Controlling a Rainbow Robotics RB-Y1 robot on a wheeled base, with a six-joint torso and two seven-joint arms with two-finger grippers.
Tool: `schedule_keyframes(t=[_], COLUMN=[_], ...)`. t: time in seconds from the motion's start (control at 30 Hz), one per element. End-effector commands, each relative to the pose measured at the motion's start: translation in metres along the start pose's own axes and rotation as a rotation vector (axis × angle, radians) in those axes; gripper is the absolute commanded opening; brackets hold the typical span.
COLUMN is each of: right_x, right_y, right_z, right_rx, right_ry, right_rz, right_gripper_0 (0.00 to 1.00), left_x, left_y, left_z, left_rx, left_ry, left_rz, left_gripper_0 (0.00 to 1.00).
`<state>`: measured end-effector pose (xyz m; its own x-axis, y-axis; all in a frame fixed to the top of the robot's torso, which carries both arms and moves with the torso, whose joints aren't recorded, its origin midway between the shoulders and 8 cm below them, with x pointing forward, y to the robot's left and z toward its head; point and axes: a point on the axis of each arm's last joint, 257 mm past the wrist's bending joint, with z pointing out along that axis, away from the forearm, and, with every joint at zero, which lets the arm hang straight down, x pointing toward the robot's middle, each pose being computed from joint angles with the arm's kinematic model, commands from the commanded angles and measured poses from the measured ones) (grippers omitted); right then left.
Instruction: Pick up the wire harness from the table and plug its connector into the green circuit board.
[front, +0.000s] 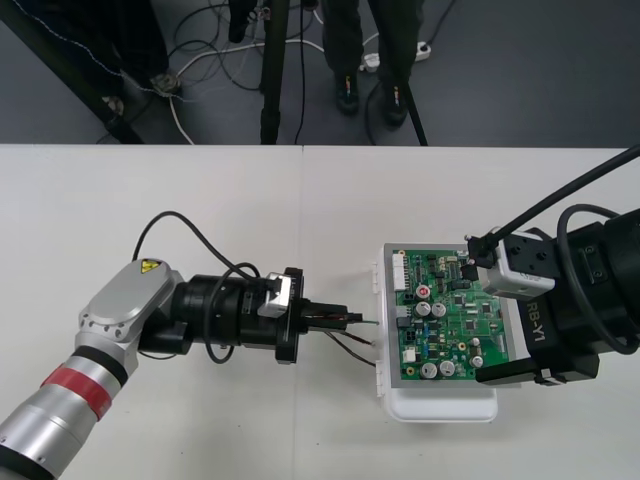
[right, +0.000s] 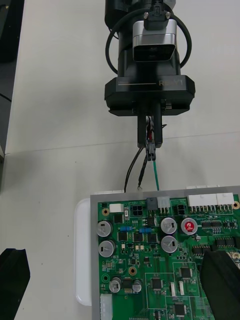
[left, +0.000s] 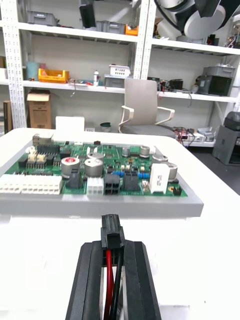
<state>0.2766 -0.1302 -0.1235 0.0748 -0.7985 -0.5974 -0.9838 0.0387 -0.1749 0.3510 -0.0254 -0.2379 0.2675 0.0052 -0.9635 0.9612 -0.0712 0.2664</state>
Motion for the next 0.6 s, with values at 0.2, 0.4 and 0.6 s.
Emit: schedule_keyframes(t=[0.2, 0.4, 0.6], right_x=[-0.009, -0.012, -0.014], right_y=[-0.002, -0.004, -0.004], right_z=[-0.003, -0.003, -0.003], right_rx=[0.013, 0.018, 0.019], right_ry=[0.009, 0.002, -0.004], right_rz=[-0.081, -0.091, -0.095], right_gripper_0=[1.0, 1.0, 1.0], left_x=[-0.019, -0.017, -0.016], left_y=[0.007, 0.008, 0.01], left_z=[0.042, 0.046, 0.051], left_rx=[0.019, 0.019, 0.013], left_ry=[-0.037, -0.03, -0.02], left_rz=[0.091, 0.089, 0.077], left_gripper_0=[0.0, 0.0, 0.0])
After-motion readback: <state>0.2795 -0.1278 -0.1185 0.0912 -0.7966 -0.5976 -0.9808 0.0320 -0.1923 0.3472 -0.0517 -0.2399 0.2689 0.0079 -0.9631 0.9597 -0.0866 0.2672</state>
